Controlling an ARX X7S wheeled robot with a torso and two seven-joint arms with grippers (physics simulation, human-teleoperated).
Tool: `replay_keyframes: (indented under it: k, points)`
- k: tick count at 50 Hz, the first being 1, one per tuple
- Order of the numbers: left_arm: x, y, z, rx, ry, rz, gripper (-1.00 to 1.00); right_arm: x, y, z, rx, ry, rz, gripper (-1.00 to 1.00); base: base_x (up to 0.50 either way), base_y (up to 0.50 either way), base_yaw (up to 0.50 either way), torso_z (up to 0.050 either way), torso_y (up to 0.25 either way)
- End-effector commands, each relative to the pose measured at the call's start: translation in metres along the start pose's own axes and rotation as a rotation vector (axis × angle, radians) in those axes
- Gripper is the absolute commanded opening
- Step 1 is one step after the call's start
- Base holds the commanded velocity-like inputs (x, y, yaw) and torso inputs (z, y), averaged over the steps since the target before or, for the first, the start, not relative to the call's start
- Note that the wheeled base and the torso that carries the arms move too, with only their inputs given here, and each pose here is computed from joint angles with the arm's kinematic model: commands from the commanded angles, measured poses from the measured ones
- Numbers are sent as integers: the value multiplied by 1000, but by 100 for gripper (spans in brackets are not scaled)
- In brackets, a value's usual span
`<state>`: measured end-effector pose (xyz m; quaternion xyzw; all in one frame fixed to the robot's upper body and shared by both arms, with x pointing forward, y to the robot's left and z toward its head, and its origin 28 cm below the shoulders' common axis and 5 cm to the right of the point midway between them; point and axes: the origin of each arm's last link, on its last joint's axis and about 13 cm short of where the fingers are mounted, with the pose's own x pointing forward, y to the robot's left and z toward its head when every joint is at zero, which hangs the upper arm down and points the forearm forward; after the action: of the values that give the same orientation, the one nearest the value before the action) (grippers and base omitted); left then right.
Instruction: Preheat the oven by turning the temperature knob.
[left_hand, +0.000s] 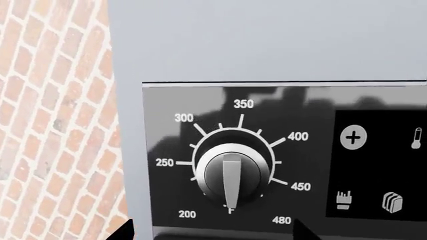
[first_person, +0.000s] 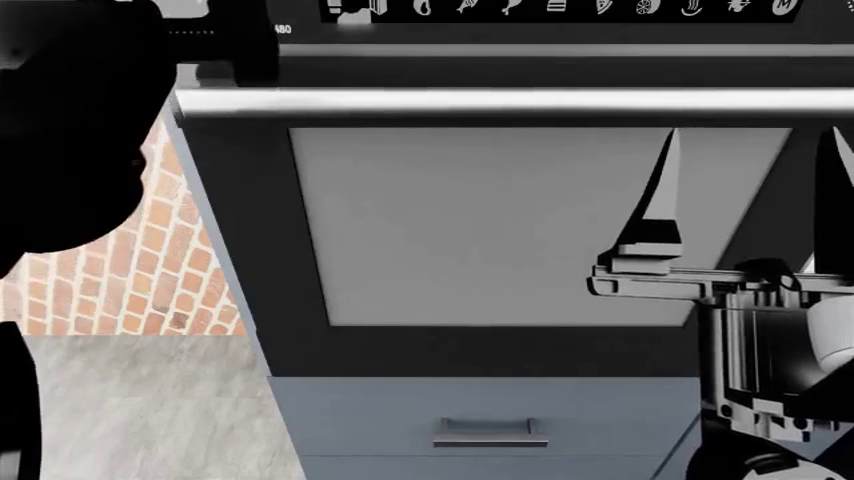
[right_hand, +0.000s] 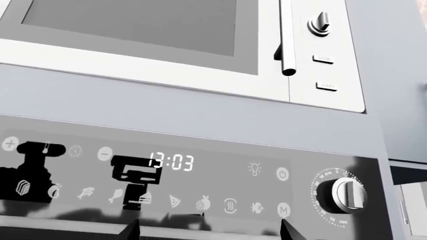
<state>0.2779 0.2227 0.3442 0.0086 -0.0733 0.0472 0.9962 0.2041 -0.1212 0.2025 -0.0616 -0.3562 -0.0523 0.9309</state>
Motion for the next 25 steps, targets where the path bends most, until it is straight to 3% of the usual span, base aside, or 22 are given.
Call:
replay_keyframes:
  k: [1, 25]
  points:
    - [8, -2, 4, -7, 10, -11, 100, 0, 0, 1, 0, 3, 5, 100, 0, 0, 0, 0, 0]
    - [33, -5, 2, -6, 11, -8, 100, -1, 0, 1, -2, 12, 17, 100, 0, 0, 0, 0, 0]
